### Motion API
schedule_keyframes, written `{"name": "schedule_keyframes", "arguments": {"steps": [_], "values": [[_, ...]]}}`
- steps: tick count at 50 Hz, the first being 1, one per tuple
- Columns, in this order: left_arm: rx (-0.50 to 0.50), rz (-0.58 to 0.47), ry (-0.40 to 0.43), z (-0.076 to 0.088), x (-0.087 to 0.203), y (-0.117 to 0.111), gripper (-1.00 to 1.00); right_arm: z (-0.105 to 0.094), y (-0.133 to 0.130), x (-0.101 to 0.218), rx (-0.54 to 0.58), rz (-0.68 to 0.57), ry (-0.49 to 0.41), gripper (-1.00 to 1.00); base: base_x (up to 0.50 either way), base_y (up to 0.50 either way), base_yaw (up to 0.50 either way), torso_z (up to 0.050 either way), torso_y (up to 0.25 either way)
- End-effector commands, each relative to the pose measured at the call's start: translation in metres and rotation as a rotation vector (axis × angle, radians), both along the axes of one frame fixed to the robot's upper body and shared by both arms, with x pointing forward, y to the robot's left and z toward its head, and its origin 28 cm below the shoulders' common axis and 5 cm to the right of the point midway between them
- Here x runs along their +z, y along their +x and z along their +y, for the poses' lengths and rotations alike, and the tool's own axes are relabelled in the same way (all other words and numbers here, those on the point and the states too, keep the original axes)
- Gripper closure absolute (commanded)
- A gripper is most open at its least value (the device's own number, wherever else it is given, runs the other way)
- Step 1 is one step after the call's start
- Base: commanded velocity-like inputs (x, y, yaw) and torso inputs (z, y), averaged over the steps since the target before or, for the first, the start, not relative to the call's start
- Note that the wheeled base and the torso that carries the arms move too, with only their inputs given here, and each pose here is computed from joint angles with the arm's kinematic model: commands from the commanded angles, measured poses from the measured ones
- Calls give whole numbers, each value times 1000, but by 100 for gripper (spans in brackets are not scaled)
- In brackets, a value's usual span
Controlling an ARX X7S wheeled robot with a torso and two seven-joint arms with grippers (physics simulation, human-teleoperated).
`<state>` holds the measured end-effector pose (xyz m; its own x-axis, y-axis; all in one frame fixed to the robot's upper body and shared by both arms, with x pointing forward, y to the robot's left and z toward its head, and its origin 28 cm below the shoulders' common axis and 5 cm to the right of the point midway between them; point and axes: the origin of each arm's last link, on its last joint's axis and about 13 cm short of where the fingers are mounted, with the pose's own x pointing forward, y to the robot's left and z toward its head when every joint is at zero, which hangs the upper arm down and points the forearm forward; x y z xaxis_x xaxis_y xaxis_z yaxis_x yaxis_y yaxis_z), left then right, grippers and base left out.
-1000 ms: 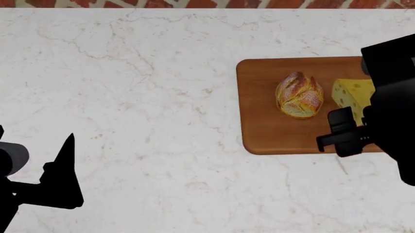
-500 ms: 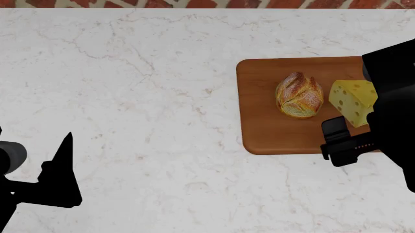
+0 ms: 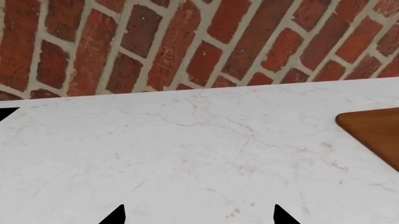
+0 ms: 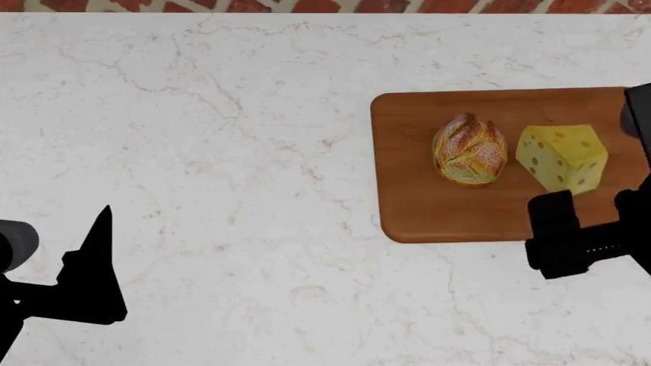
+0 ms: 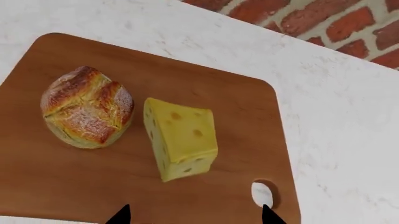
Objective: Place the bread and cheese on the cutting board.
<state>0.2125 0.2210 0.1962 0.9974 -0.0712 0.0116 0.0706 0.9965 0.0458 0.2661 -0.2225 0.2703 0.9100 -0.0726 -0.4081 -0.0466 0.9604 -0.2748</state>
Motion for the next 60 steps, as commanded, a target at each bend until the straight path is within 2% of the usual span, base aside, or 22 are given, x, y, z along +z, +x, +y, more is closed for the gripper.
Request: {"name": "schedule_keyframes", "arguments": {"steps": [1, 7, 8, 10, 14, 17, 18, 21, 27, 29, 33, 39, 41, 48, 60], "values": [[-8, 5, -10, 0, 0, 2, -100, 0, -35, 0, -6, -155, 66, -100, 0, 0, 0, 0, 0], [-7, 7, -7, 0, -3, 4, -100, 10, -41, -5, -8, -324, 80, -100, 0, 0, 0, 0, 0], [-8, 8, -4, 0, -4, 4, -100, 13, -41, -9, 4, -346, 38, -100, 0, 0, 0, 0, 0], [-2, 7, 4, 1, -4, 4, -100, 21, -43, -13, 33, -371, 28, -100, 0, 0, 0, 0, 0], [9, -1, -2, 2, -2, 3, -100, 37, -43, -18, 61, -517, 1, -100, 0, 0, 0, 0, 0], [6, -6, -1, 3, -1, 0, -100, 48, -43, -32, 89, -543, 39, -100, 0, 0, 0, 0, 0], [11, -9, -4, 4, 0, 0, -100, 52, -43, -37, 89, -559, 88, -100, 0, 0, 0, 0, 0], [11, -17, -3, 4, 0, -1, -100, 59, -43, -51, 74, -644, 108, -100, 0, 0, 0, 0, -3], [14, -33, -1, 5, 3, -2, -100, 65, -56, -68, 43, -676, 138, -100, 0, 0, 0, 0, 0], [8, -32, 1, 3, 2, -2, -100, 68, -62, -70, 29, -700, 184, -100, 0, 0, 0, 0, 0], [11, -35, 2, 4, 2, -2, -100, 76, -69, -71, 58, -699, 163, -100, 0, 0, 0, 0, 0], [12, -50, 11, 3, 3, -2, -100, 70, -82, -70, 12, -688, 156, -100, 0, 0, 0, 0, 0], [11, -50, 10, 3, 2, -1, -100, 64, -89, -67, -43, -706, 149, -100, 0, 0, 0, 0, 0], [8, -50, 13, 2, 2, 0, -100, 51, -107, -50, -114, -757, 125, -100, 0, 0, 0, 0, 0], [14, -56, 13, 5, 4, -1, -100, 38, -126, -35, -130, -749, 63, -100, 0, 0, 0, 0, 0]]}}
